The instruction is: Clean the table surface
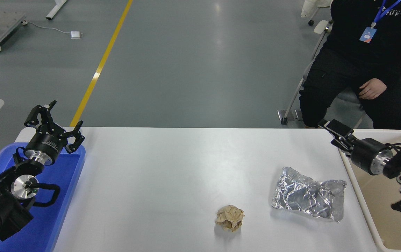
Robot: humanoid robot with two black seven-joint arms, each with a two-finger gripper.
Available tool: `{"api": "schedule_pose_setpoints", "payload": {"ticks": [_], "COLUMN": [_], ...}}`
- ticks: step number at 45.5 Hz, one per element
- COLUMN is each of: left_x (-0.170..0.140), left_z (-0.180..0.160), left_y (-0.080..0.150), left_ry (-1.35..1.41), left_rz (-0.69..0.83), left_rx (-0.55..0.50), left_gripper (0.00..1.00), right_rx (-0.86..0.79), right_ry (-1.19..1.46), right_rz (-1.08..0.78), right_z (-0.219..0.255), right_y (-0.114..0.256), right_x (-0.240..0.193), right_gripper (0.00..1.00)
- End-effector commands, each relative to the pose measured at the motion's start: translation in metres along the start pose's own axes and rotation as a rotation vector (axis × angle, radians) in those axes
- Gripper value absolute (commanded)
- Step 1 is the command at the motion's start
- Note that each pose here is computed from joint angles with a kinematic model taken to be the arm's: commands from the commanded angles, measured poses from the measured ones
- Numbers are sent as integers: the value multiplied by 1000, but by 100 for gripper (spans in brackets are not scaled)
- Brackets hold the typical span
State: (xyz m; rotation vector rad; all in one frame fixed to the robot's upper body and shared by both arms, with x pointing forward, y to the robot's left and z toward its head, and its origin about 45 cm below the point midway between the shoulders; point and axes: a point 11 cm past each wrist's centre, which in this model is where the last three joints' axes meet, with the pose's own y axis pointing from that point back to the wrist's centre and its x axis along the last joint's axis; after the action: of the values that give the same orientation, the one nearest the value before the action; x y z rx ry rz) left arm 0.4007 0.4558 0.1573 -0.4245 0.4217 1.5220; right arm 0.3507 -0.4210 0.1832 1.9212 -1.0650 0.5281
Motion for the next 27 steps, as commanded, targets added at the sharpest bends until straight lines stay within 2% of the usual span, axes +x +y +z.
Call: {"api": "schedule_pose_setpoints", "payload": {"ticks": [1, 11, 16, 27], "left_x": [0, 0, 0, 0], "left_z": [0, 0, 0, 0], "left_y": [0, 0, 0, 0], "left_ry": [-1, 0, 0, 0], "left_rz": [0, 0, 0, 0], "left_rx": [1, 0, 0, 0], "left_gripper": [100, 100, 100, 100], "right_rx": [-94, -86, -71, -150], "right_ry": [182, 310, 305, 296], "right_rz": [-219, -353, -376, -360], "right_z": [29, 33, 26, 35], "right_y": [43, 46, 32, 5], "right_x": [-25, -61, -78, -87], "right_gripper": [100, 99, 99, 99]}}
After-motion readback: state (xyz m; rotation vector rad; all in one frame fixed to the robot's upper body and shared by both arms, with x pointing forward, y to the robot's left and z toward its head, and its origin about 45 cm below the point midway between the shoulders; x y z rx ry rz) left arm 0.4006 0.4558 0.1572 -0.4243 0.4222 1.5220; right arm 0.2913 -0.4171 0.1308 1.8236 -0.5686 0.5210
